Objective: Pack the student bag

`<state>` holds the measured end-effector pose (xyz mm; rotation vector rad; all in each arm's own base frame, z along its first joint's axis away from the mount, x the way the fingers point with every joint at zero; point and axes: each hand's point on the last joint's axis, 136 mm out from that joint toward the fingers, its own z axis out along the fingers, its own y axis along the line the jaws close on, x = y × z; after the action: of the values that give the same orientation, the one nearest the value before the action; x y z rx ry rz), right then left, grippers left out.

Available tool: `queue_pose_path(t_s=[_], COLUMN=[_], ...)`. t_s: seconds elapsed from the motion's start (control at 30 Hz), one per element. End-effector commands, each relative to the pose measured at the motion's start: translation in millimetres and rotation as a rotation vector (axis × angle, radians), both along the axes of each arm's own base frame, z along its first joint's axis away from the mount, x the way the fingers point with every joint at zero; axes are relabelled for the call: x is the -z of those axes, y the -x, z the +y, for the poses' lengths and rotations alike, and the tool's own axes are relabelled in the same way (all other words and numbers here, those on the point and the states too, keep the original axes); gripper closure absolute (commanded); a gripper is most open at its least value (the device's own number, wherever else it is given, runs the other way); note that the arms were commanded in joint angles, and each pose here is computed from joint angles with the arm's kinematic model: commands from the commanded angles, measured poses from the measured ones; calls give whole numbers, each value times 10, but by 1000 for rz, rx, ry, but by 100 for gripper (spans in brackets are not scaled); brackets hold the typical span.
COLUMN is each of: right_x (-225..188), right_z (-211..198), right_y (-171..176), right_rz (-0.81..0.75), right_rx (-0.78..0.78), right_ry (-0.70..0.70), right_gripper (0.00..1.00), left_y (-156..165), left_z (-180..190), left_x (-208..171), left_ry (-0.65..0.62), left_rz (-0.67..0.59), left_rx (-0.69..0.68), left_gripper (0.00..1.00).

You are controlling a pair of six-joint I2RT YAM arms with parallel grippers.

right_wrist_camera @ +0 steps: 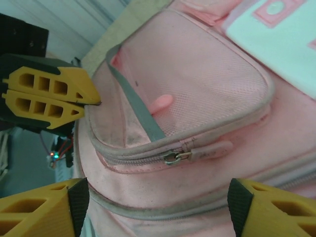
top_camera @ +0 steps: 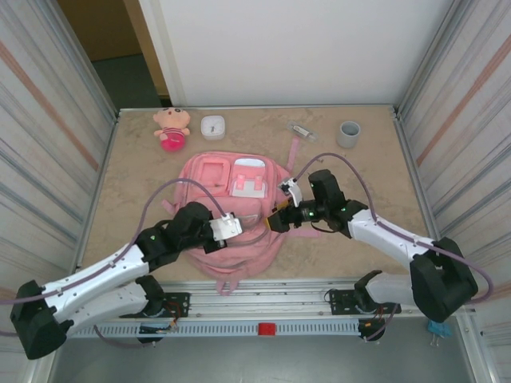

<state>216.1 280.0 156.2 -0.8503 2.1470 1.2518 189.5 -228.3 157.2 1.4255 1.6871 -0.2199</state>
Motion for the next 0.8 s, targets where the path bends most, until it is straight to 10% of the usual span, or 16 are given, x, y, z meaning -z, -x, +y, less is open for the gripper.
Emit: queue_pose_path(t_s=[0.0, 0.37, 0.77], right_x=[-200, -100, -137], right_z=[158, 368, 305], right_y=[-20, -203, 204], right_rz=[-31, 3, 126], right_rx=[-83, -132, -249], right_ry=[-76, -90, -100], right_gripper=[23, 21, 44], left_y=[-4, 23, -149], left_z=[-60, -42, 83], left_x=[-256, -319, -358], left_ry=[175, 224, 221], left_rz=[-17, -30, -69], left_rx=[10, 27, -76], left_gripper=[100, 100, 100])
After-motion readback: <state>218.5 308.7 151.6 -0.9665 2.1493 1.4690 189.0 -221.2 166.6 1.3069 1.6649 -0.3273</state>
